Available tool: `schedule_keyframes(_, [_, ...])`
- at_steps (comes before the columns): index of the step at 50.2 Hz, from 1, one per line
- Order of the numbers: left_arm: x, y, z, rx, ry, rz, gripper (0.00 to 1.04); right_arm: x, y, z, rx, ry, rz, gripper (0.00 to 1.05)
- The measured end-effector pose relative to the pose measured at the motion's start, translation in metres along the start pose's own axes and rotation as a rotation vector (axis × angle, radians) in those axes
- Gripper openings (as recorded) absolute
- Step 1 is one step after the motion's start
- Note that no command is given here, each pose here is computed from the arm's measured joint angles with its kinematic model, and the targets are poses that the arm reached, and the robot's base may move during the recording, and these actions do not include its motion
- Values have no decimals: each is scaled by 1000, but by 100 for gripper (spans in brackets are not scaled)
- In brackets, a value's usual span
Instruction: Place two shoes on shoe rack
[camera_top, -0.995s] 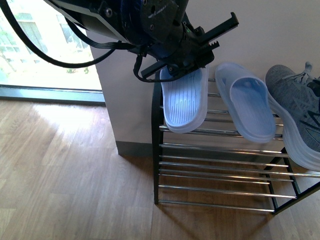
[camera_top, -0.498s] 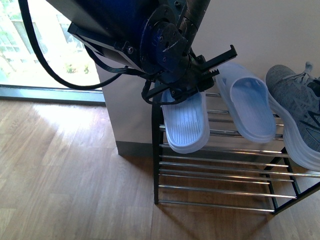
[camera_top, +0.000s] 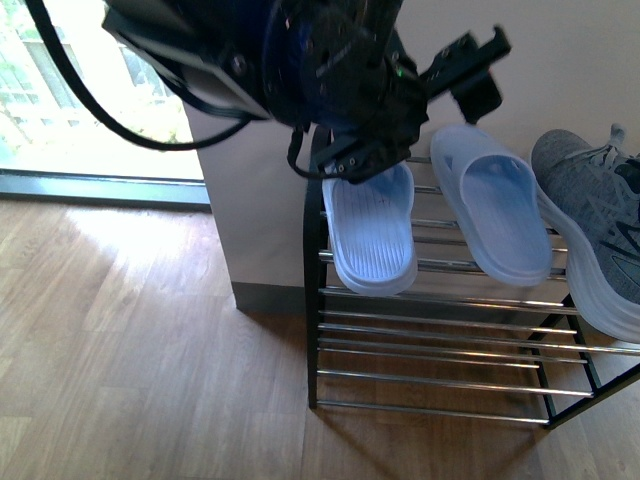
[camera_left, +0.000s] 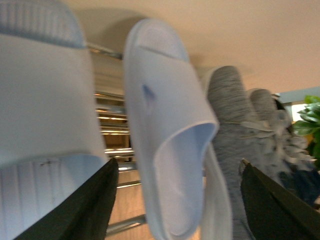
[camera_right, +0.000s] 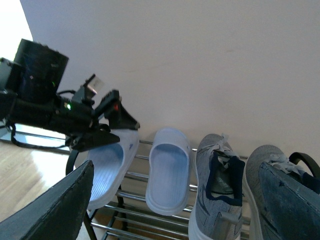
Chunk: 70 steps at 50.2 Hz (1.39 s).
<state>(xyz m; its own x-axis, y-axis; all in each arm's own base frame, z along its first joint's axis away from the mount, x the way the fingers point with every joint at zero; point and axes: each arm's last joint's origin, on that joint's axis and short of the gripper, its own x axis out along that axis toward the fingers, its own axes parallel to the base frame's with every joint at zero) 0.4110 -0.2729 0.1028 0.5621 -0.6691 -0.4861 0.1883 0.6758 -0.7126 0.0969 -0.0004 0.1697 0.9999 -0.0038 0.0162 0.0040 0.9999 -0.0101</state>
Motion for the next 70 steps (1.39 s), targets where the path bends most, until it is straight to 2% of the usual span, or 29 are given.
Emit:
schedule_keyframes(6, [-52, -34, 33, 9, -84, -60, 96, 0, 0, 0, 0, 0, 0, 95])
schedule_keyframes(9, [-87, -45, 50, -6, -124, -29, 95, 0, 0, 0, 0, 0, 0, 95])
schedule_keyframes(12, [-124, -45, 61, -32, -180, 99, 96, 0, 0, 0, 0, 0, 0, 96])
schedule_keyframes(17, [-152, -36, 63, -43, -207, 246, 95, 0, 0, 0, 0, 0, 0, 95])
schedule_keyframes(19, [-173, -25, 60, -33, -218, 365, 95, 0, 0, 0, 0, 0, 0, 95])
schedule_keyframes(26, [-222, -10, 45, 74, -268, 650, 95, 0, 0, 0, 0, 0, 0, 95])
schedule_keyframes(29, [-233, -6, 46, 255, -509, 600, 83, 0, 0, 0, 0, 0, 1, 95])
schedule_keyframes(32, [-246, 6, 34, 427, -673, 537, 71, 0, 0, 0, 0, 0, 0, 95])
schedule_keyframes(35, [-263, 21, 17, 542, -777, 518, 58, 0, 0, 0, 0, 0, 1, 96])
schedule_keyframes(40, [-286, 34, 0, 609, -842, 521, 39, 0, 0, 0, 0, 0, 1, 95])
schedule_keyframes(46, [-306, 51, -24, 637, -826, 535, 12, 0, 0, 0, 0, 0, 1, 95])
schedule_keyframes(50, [-312, 56, -32, 639, -819, 537, 1, 0, 0, 0, 0, 0, 1, 95])
schedule_keyframes(70, [-346, 76, -74, 643, -820, 545, 1, 0, 0, 0, 0, 0, 1, 95])
